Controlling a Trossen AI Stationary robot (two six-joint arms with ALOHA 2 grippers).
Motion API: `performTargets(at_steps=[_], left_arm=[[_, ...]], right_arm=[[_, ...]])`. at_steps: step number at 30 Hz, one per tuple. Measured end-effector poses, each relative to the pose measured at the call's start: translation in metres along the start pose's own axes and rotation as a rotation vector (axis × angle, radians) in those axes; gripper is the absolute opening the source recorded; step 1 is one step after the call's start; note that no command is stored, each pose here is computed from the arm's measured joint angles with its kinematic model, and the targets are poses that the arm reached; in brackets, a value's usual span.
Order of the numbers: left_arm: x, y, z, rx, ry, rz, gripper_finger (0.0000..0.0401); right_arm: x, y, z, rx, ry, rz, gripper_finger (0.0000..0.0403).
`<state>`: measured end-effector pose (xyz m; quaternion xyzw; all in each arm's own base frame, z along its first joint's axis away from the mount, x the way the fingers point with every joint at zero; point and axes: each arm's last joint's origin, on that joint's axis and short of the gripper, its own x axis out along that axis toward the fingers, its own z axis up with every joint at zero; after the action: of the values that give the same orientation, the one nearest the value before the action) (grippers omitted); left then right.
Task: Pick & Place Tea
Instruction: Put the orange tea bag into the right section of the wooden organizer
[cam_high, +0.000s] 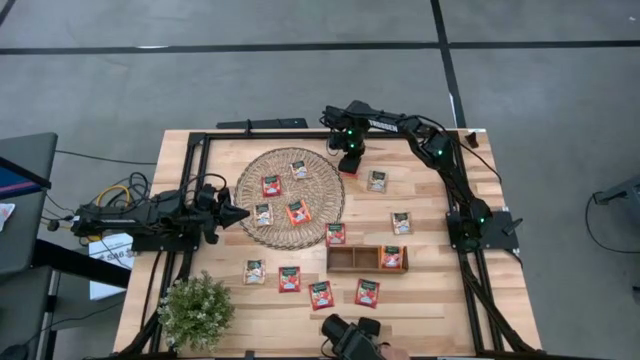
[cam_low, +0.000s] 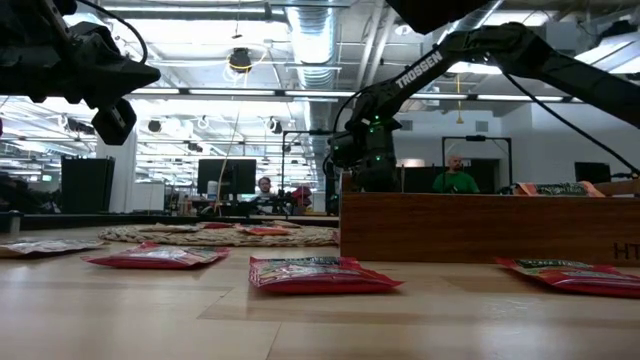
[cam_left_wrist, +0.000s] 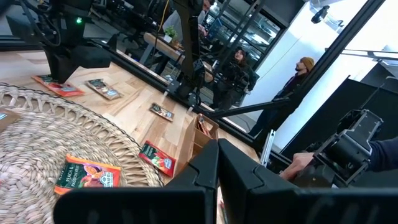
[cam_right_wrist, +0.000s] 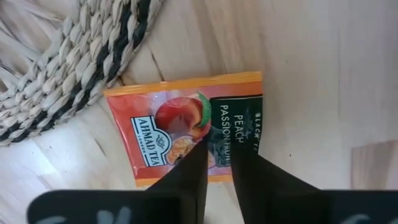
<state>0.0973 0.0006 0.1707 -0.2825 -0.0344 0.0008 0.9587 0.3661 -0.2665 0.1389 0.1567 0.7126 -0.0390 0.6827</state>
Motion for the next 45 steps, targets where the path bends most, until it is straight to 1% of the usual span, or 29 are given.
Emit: performTargets(at_steps=[3, 8, 17, 22, 25, 28, 35, 38, 45], left_arm=[[0.0, 0.0, 0.0, 0.0, 0.0, 0.0, 0.0], [0.0, 0.0, 0.0, 0.0, 0.0, 0.0, 0.0], [0.0, 0.0, 0.0, 0.002, 0.0, -0.001, 0.0], [0.0, 0.0, 0.0, 0.002, 0.0, 0.0, 0.0], [0.0, 0.0, 0.0, 0.002, 0.0, 0.0, 0.0], [0.0, 0.0, 0.0, 0.002, 0.0, 0.0, 0.0], [0.0, 0.0, 0.0, 0.002, 0.0, -0.001, 0.0], [0.0, 0.0, 0.0, 0.003, 0.0, 0.0, 0.0], [0.0, 0.0, 0.0, 0.002, 0.001, -0.001, 0.0]], right_arm=[[0.0, 0.0, 0.0, 0.0, 0.005, -0.011, 0.0042], [0.0, -0.001, -0.001, 0.0, 0.018, -0.044, 0.0004], [0.0, -0.001, -0.001, 0.037, 0.019, -0.046, 0.0001], [0.0, -0.001, -0.003, 0.044, 0.06, -0.089, 0.0], [-0.002, 0.001, -0.004, 0.044, 0.081, -0.086, 0.0], [-0.01, 0.003, -0.002, 0.04, 0.07, -0.092, 0.0], [-0.041, 0.015, 0.003, 0.015, 0.054, -0.124, 0.0], [-0.053, 0.021, 0.008, -0.001, 0.014, -0.14, 0.0], [-0.058, 0.023, 0.012, -0.033, -0.023, -0.146, 0.0]])
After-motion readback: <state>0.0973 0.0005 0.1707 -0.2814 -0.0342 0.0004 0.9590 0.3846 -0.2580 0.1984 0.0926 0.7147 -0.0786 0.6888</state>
